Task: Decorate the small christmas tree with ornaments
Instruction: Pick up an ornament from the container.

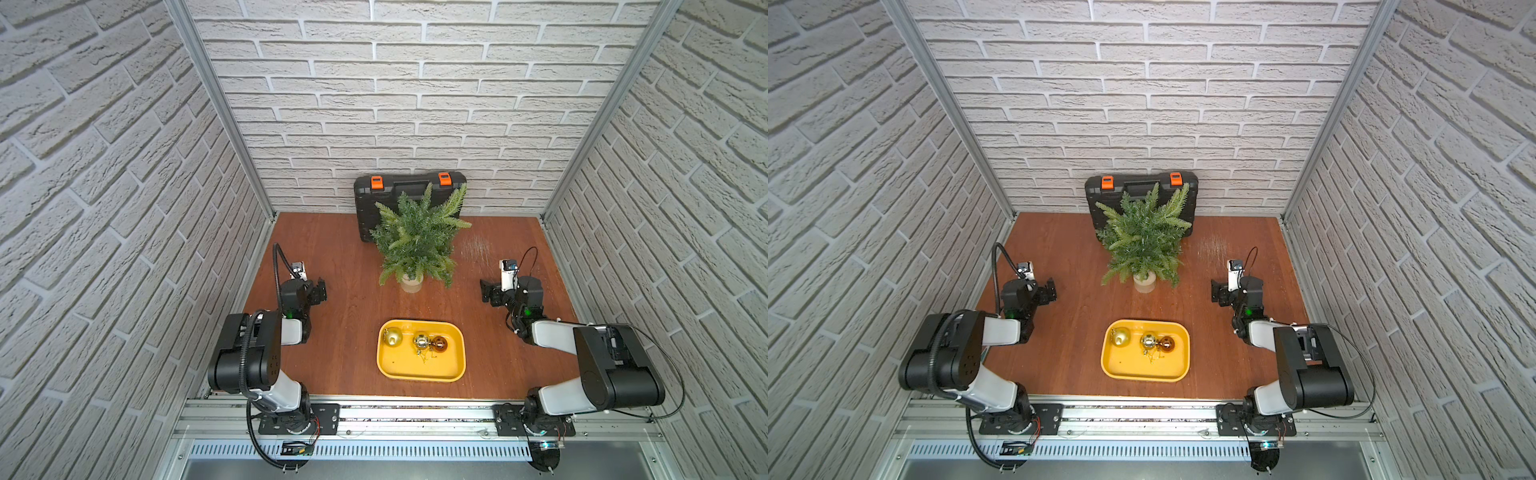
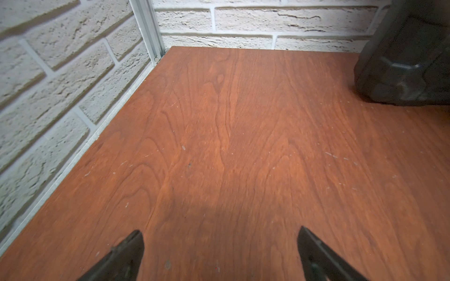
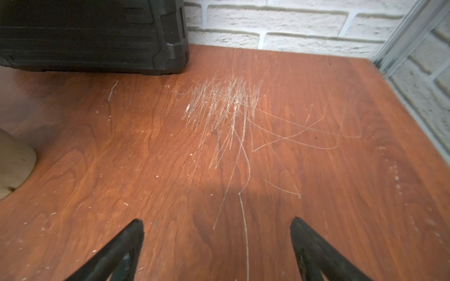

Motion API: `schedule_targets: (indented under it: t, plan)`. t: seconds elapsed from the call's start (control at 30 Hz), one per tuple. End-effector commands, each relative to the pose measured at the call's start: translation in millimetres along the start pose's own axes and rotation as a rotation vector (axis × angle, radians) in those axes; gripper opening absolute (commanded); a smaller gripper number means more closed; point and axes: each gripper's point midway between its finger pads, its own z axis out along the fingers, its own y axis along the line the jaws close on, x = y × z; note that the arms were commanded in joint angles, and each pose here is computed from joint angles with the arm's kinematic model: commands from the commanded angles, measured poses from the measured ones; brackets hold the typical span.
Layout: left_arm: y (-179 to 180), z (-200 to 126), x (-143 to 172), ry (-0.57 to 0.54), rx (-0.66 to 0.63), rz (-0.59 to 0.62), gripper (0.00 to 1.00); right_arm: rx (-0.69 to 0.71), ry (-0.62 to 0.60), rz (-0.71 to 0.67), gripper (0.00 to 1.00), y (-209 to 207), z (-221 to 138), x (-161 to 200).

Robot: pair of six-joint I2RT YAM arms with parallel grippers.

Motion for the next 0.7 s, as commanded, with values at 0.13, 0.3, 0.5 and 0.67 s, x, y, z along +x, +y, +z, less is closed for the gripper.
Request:
schedule_targets:
  t: [0.13,0.3,0.5,0.67]
  plan:
    - [24.8,-29.7,-68.4,-0.034,-0.201,-0.056,0.98,-0.04,0.06,0.074,0.88,10.0,-23.3,-59.3]
    - [-3.1,-53.4,-91.2,0.05,-0.161,-0.081,0.98,-0.127,0.129,0.155,0.81,29.1,-48.4,-60.1]
    - [-65.7,-79.1,-99.4,0.18,0.054,-0.051,0.98,-0.152,0.273,0.292,0.7,43.8,-90.9,-38.9]
    - [-87.3,-100.4,-95.9,0.299,0.188,-0.091,0.98,-0.181,0.39,0.33,0.67,71.2,-131.3,-10.1]
